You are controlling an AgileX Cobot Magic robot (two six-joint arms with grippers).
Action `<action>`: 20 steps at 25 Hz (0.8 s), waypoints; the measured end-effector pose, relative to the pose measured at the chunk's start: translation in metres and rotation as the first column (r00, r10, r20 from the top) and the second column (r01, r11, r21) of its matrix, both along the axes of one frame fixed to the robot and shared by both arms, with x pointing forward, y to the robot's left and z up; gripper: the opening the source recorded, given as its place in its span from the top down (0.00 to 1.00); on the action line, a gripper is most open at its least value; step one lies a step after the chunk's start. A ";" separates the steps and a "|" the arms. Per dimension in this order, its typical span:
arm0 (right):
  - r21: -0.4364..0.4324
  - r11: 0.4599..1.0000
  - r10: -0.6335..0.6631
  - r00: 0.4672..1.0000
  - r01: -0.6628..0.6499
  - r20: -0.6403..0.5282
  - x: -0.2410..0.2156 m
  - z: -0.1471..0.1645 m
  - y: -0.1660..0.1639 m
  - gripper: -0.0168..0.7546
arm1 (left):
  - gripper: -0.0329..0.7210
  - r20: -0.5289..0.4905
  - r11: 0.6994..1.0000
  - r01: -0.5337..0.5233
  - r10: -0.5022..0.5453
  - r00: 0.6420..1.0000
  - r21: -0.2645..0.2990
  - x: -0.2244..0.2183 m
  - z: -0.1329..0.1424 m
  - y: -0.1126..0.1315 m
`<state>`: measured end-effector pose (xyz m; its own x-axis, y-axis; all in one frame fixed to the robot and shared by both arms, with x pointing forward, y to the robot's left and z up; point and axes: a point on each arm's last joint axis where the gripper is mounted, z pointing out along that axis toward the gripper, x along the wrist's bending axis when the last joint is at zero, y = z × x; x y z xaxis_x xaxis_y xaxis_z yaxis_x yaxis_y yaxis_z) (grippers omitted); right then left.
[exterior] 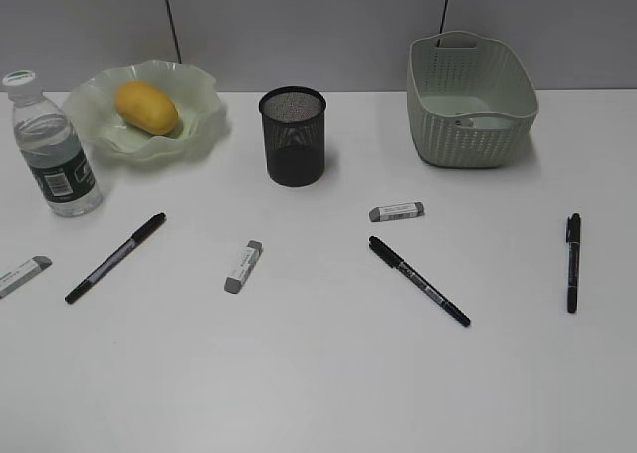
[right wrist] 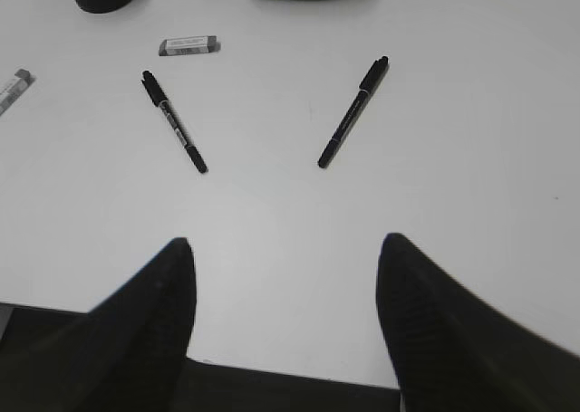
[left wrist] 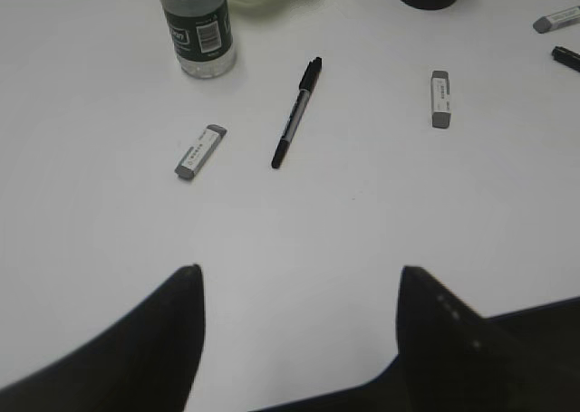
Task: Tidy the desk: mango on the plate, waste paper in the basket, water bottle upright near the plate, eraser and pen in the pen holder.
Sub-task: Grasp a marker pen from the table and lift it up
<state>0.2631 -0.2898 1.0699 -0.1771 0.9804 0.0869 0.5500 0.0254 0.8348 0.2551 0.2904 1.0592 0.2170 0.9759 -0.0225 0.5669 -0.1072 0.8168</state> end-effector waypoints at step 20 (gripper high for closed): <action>-0.081 0.989 -0.148 0.807 0.124 -0.572 0.215 -0.049 0.035 0.33 | 0.29 0.004 1.000 0.000 0.000 1.000 0.001 -0.001 0.000 0.000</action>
<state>0.4781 -0.2545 1.0204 0.0291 0.9953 0.0925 0.9290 -0.0611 0.3649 0.2545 0.2905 1.0593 0.2166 0.9760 -0.0212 0.5641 -0.1074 0.8187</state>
